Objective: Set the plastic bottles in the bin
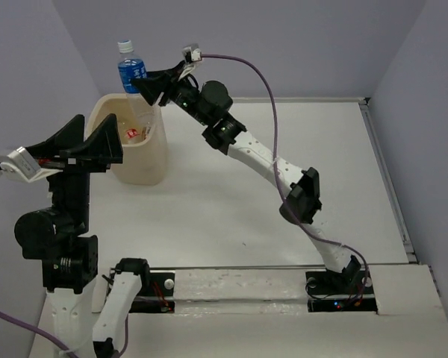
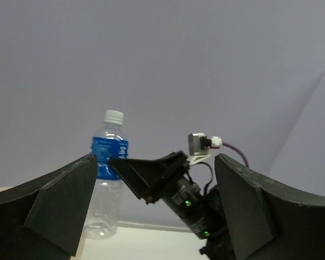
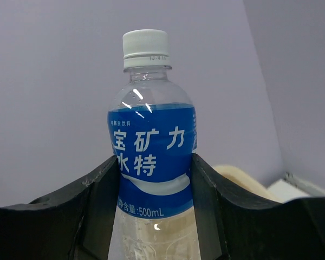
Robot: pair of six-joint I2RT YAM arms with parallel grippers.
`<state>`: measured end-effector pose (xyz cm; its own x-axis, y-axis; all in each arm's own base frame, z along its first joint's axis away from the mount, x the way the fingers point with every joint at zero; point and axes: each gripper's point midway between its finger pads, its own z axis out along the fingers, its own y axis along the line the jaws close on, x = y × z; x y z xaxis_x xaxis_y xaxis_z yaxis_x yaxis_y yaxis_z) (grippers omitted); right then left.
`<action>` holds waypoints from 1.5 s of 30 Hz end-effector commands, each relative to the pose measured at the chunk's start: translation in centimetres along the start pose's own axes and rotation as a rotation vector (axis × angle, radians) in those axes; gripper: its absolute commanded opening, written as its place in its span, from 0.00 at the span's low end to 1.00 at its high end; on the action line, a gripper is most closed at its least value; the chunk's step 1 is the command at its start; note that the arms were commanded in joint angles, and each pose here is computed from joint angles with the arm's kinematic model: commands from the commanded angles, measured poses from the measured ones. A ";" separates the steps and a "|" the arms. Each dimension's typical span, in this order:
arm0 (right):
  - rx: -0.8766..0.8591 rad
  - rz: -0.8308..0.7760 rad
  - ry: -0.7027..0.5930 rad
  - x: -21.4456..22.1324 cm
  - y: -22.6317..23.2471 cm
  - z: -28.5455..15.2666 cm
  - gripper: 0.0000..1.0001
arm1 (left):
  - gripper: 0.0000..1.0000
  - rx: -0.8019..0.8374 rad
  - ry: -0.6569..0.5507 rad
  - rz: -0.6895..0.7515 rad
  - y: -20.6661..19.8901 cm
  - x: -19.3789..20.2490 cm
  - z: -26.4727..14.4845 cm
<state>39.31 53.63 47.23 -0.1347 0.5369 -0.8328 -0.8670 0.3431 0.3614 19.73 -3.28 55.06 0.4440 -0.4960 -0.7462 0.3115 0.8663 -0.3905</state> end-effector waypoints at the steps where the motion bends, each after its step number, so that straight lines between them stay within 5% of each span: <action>1: -0.062 -0.047 -0.224 -3.2 1.3 2.3 0.30 | 0.99 0.098 0.128 -0.040 -0.9 4.6 0.2; 4: -0.011 -0.094 -0.333 -1.7 -0.6 2.5 0.30 | 0.99 0.134 0.162 -0.054 -1.5 5.7 0.1; 7: 0.020 -0.107 -0.361 1.2 -2.3 2.7 0.41 | 0.99 0.138 0.161 -0.060 -1.5 5.9 0.2; 13: 0.013 -0.129 -0.270 7.4 -3.2 2.8 0.52 | 0.99 0.121 0.161 -0.069 -0.9 6.5 0.3; 21: -0.054 -0.159 -0.238 3.2 0.9 2.6 1.00 | 0.99 0.036 0.120 -0.019 0.8 5.4 0.7; 24: -0.104 -0.157 -0.258 -1.5 3.9 1.8 1.00 | 0.99 0.019 0.104 -0.007 0.7 4.2 0.7; 27: -0.099 -0.148 -0.196 -1.0 4.1 0.0 1.00 | 0.99 0.037 0.098 -0.018 0.1 3.6 0.5; 28: -0.114 -0.151 -0.286 -6.5 6.5 -1.7 1.00 | 0.99 0.047 0.101 -0.021 -0.1 3.6 0.4; 29: -0.063 -0.148 -0.185 -1.8 4.2 -3.5 0.99 | 0.99 0.069 0.111 -0.023 -0.5 3.8 0.2; 32: 0.011 -0.164 -0.190 -2.6 3.6 -10.7 0.97 | 0.99 0.122 0.151 -0.050 -1.1 5.2 -0.3; 33: 0.046 -0.165 -0.266 -6.7 4.5 -13.4 0.85 | 0.99 0.145 0.169 -0.064 -1.2 6.2 -0.5; 35: 0.172 -0.163 -0.161 -2.4 1.2 -18.7 0.62 | 0.99 0.231 0.226 -0.090 -2.4 7.9 -1.0; 36: 0.209 -0.160 -0.150 -2.3 0.7 -20.7 0.24 | 0.99 0.273 0.254 -0.103 -2.9 8.8 -1.3; 38: 0.306 -0.141 -0.185 -4.7 0.3 -25.5 0.00 | 0.99 0.378 0.337 -0.146 -3.9 11.4 -2.3; 39: 0.420 -0.145 -0.083 -1.1 -2.4 -29.1 0.00 | 0.99 0.407 0.381 -0.174 -4.0 12.9 -2.8; 43: 0.644 -0.131 -0.025 -0.3 -5.2 -39.5 0.04 | 0.99 0.488 0.470 -0.203 -4.5 15.7 -4.7; 45: 0.709 -0.105 -0.021 -0.2 -5.8 -42.8 0.34 | 0.99 0.513 0.489 -0.206 -4.7 16.5 -5.5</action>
<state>23.83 24.71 31.84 -0.0223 0.4945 -0.8689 -0.5866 0.6974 0.4119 23.67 -12.81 41.46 -0.0293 -0.4929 -0.8696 0.6206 0.6730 -0.4023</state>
